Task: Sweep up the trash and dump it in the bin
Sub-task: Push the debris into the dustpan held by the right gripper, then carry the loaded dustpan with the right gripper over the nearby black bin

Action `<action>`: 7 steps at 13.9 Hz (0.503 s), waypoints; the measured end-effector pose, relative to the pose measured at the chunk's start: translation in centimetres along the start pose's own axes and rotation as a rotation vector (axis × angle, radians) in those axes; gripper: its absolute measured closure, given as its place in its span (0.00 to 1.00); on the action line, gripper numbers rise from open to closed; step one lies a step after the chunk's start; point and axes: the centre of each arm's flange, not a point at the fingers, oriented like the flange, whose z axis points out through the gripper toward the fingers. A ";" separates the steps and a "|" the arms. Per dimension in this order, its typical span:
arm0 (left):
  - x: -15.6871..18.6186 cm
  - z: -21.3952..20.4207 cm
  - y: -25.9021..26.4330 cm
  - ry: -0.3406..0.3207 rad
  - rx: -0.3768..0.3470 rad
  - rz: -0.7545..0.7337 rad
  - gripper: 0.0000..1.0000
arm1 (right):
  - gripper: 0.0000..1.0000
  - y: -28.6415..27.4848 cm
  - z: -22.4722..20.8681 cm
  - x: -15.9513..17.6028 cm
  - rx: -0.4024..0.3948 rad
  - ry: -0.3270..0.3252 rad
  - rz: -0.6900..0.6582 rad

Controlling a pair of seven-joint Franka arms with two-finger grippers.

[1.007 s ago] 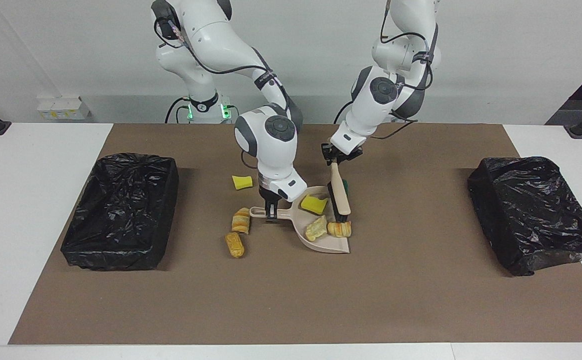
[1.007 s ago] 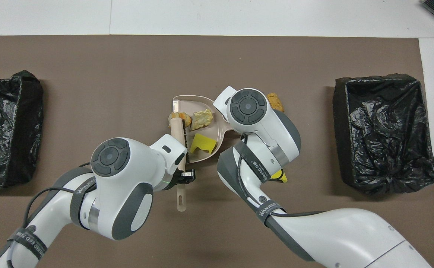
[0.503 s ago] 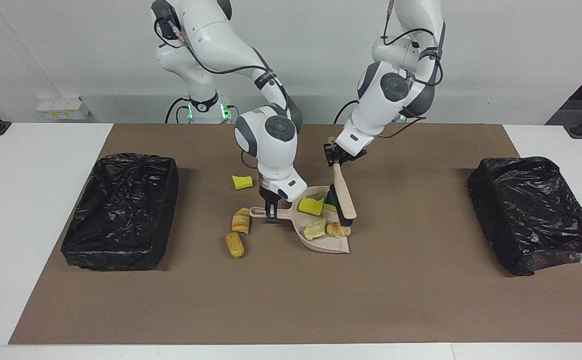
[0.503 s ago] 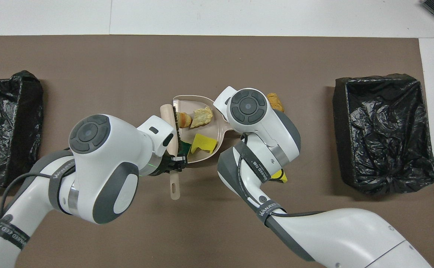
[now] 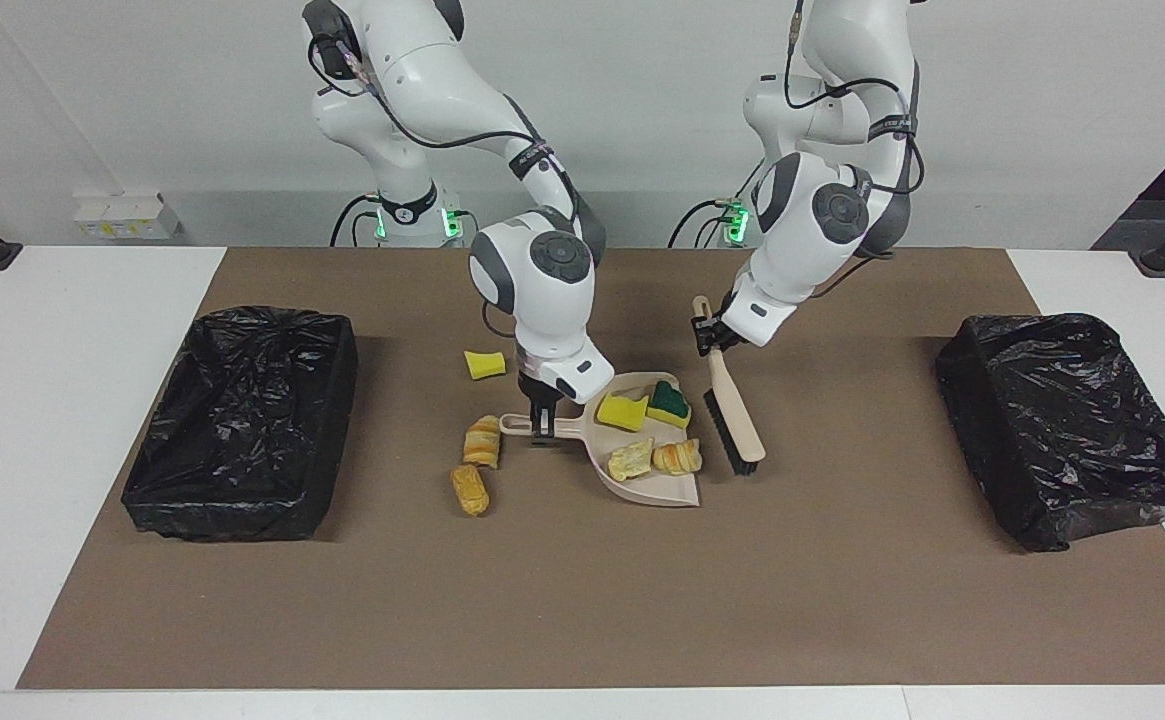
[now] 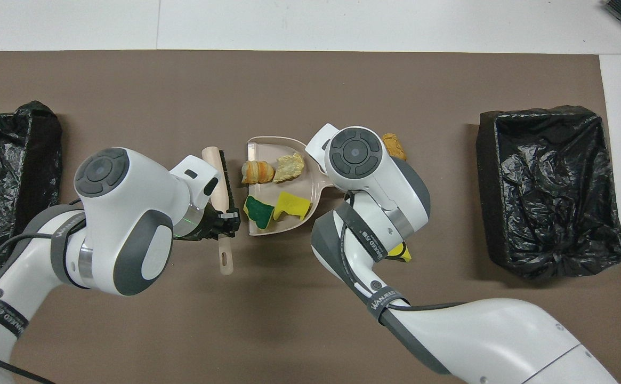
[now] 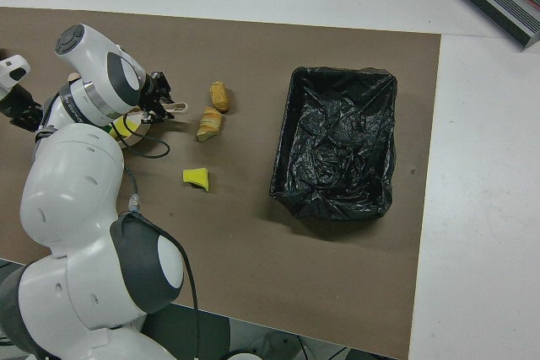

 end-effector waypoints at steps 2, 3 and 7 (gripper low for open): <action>-1.5 1.7 2.7 -0.010 0.012 0.073 0.73 | 0.68 0.0 0.0 0.0 0.000 0.001 0.001; -2.2 2.2 4.0 -0.010 0.016 0.100 0.73 | 0.68 0.0 0.0 0.0 0.001 0.001 0.001; -2.3 1.6 4.6 0.013 0.028 0.126 0.73 | 0.68 0.0 0.0 -0.1 0.002 0.002 0.003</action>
